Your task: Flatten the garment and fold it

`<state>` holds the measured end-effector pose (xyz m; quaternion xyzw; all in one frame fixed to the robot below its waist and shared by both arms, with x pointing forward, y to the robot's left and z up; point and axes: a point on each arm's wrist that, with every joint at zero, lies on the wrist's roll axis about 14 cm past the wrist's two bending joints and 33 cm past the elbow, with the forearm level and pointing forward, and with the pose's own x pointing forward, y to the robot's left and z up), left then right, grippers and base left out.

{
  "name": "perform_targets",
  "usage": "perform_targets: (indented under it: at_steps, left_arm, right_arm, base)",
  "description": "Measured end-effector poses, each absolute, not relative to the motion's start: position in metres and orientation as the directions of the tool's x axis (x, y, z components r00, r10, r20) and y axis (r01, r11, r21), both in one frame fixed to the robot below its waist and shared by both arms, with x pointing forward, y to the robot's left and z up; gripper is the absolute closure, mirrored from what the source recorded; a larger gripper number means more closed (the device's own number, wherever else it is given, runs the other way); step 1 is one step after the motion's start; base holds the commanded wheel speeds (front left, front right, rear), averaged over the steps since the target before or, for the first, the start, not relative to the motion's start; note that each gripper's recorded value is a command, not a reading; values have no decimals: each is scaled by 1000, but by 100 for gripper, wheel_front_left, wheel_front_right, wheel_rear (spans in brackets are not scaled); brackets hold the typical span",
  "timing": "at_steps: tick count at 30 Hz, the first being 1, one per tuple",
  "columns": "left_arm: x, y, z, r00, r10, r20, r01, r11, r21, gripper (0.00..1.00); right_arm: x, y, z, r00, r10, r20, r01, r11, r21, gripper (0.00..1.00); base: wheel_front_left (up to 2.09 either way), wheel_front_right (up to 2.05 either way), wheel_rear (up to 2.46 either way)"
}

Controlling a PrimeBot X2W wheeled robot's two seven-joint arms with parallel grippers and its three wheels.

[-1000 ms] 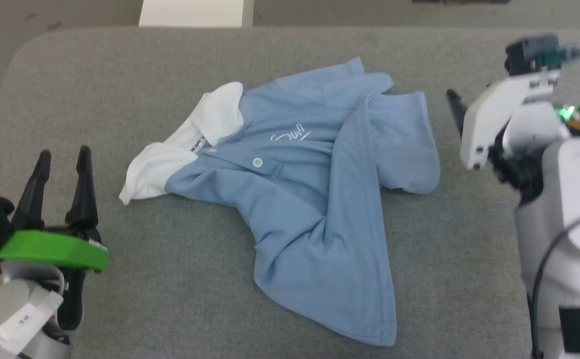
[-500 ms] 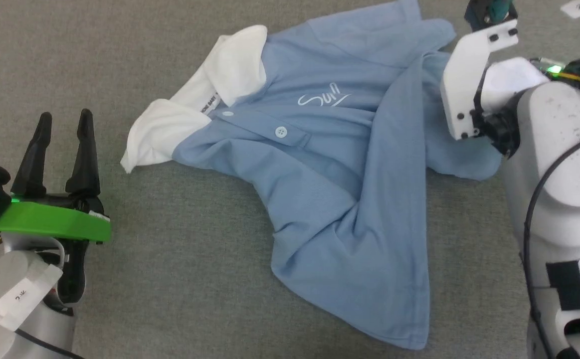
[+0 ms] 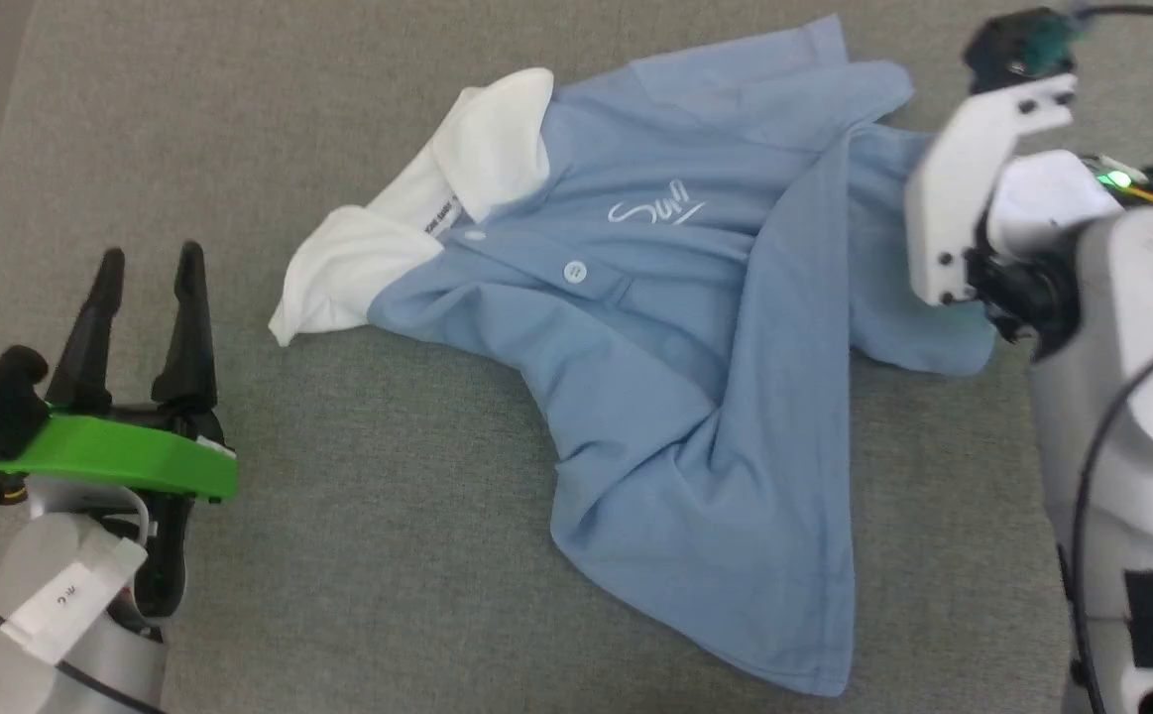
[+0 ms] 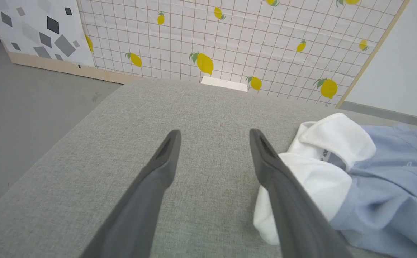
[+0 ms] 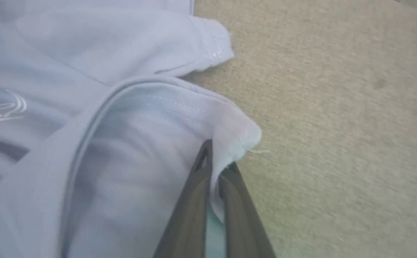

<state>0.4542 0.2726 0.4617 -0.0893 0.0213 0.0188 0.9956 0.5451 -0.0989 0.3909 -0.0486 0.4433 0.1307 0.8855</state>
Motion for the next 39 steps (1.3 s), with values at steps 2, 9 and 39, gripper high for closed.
perform_targets:
  at_steps: [2, 9, 39]
  left_arm:
    - [450, 269, 466, 999, 24, -38, -30, 984, -173, 0]
    - [432, 250, 483, 1000, -15, -6, 13, 980, -198, 0]
    - [408, 195, 531, 990, -103, 100, 124, 965, -230, 0]
  right_arm:
    - [544, -112, 410, 639, 185, -747, -239, 970, 37, 100]
    - [490, -192, 459, 781, 56, -622, -45, 998, 33, 100]
    - [347, -295, 524, 937, -214, -278, 269, 947, 178, 0]
  base:
    - [0, 0, 0]
    - [0, 0, 0]
    - [0, 0, 0]
